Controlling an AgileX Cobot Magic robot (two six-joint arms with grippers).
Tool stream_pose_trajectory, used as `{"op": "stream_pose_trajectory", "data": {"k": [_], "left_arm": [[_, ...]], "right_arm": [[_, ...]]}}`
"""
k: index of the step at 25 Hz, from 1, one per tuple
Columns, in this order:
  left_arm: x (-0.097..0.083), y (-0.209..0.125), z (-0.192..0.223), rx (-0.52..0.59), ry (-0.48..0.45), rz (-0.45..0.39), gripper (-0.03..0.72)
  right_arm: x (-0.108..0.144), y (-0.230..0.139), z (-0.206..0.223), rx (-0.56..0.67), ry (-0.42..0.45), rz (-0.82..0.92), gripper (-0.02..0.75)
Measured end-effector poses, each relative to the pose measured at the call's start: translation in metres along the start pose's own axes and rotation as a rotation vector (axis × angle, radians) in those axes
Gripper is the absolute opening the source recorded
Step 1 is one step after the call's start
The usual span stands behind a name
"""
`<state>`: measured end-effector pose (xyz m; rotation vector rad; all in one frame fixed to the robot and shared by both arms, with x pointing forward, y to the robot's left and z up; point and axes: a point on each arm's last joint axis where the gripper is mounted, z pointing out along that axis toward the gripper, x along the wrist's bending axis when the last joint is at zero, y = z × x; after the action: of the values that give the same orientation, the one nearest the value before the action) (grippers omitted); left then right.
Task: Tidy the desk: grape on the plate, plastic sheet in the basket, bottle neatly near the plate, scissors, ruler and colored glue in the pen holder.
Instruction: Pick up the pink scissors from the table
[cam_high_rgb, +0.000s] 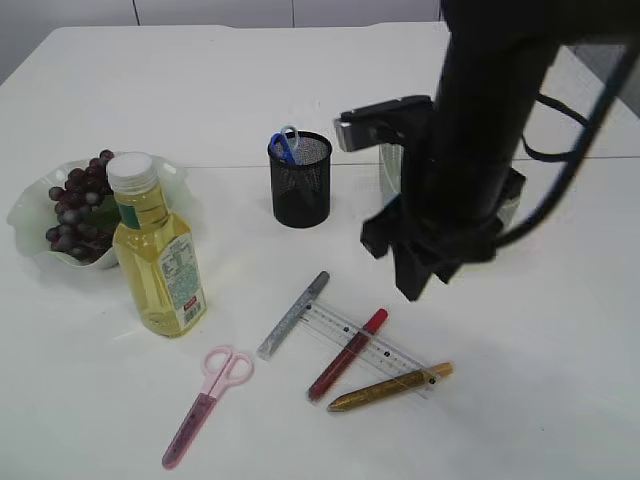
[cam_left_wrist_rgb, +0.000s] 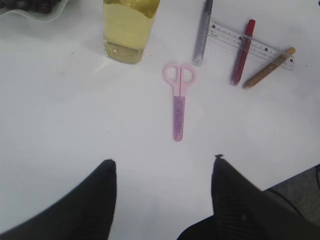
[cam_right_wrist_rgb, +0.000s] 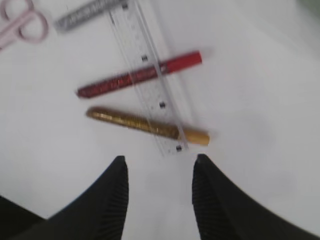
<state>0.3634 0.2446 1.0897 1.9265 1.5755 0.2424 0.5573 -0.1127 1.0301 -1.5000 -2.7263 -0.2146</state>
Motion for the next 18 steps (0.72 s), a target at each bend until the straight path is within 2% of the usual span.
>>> {"op": "stream_pose_trajectory", "data": {"k": [3, 9, 14, 18], "left_arm": [[0.000, -0.001, 0.001, 0.019, 0.002, 0.025, 0.442], [0.002, -0.003, 0.020, 0.207, 0.001, 0.045, 0.439], [-0.001, 0.000, 0.042, 0.308, -0.025, 0.054, 0.412], [-0.012, -0.001, 0.066, 0.409, -0.045, 0.119, 0.407]], "right_arm": [[0.002, -0.034, -0.001, 0.036, 0.001, 0.005, 0.315], [0.005, -0.100, -0.013, 0.045, -0.021, -0.002, 0.315], [0.007, -0.130, -0.028, -0.023, -0.031, 0.012, 0.315], [0.008, -0.135, -0.036, -0.057, -0.034, 0.015, 0.315]]}}
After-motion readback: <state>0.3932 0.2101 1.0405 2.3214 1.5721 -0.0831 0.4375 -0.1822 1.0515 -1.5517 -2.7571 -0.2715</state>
